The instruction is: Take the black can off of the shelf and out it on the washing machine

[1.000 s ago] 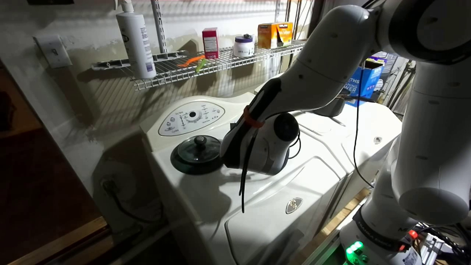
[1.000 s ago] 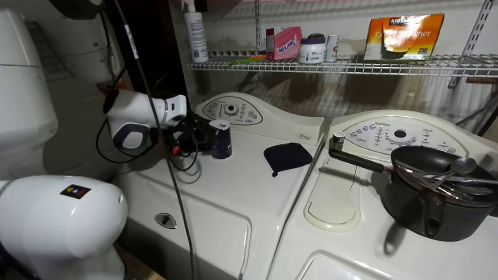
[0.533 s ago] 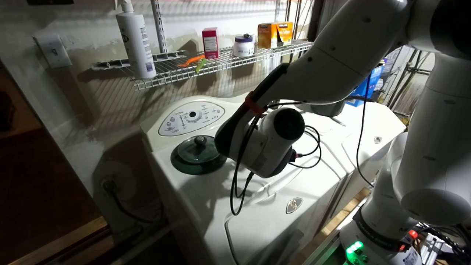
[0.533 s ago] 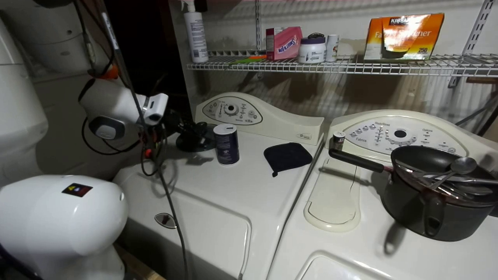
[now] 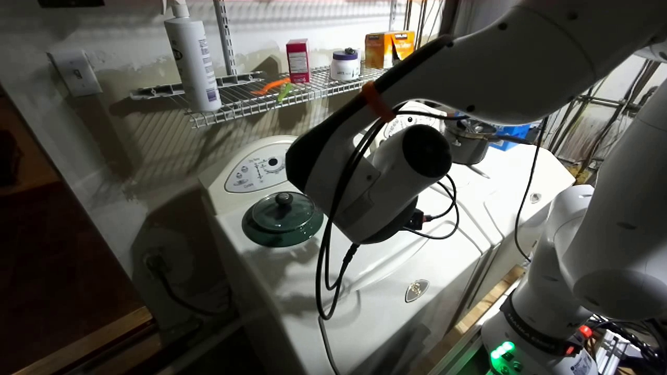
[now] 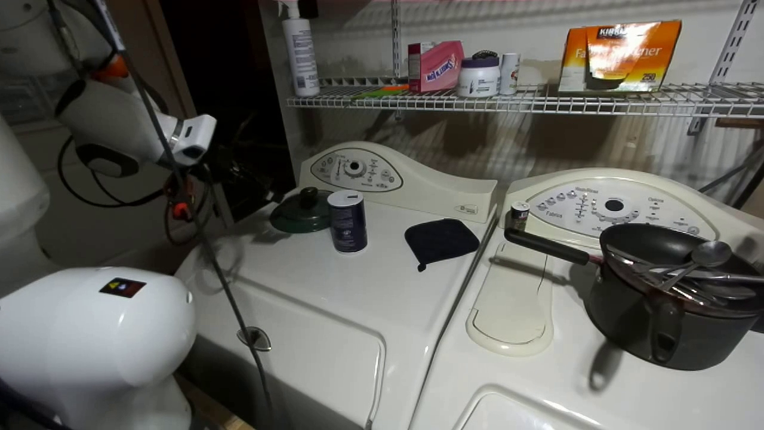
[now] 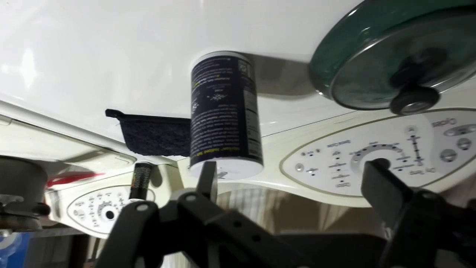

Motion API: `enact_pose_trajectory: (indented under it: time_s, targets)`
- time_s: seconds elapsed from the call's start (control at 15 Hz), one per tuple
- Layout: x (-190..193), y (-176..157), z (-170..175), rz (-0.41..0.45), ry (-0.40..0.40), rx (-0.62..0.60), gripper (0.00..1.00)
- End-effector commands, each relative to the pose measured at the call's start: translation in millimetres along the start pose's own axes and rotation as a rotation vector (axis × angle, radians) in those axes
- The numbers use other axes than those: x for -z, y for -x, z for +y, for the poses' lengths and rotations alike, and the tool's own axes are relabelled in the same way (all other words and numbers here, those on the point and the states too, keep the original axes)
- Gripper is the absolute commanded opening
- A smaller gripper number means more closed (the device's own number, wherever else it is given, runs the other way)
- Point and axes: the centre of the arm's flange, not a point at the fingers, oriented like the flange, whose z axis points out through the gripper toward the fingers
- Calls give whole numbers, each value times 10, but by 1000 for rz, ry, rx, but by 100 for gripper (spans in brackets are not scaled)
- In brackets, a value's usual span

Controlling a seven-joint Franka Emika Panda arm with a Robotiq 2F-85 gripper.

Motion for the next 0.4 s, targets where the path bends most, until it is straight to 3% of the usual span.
enact_pose_trajectory:
  time_s: [0.0, 0.07, 0.13, 0.33]
  targets:
    - [725, -194, -244, -46, -65, 79, 100]
    - [851, -202, -273, -11, -74, 104, 100]
    - [488, 0, -165, -17, -63, 74, 100]
    - [763, -63, -239, 2, -97, 98, 100]
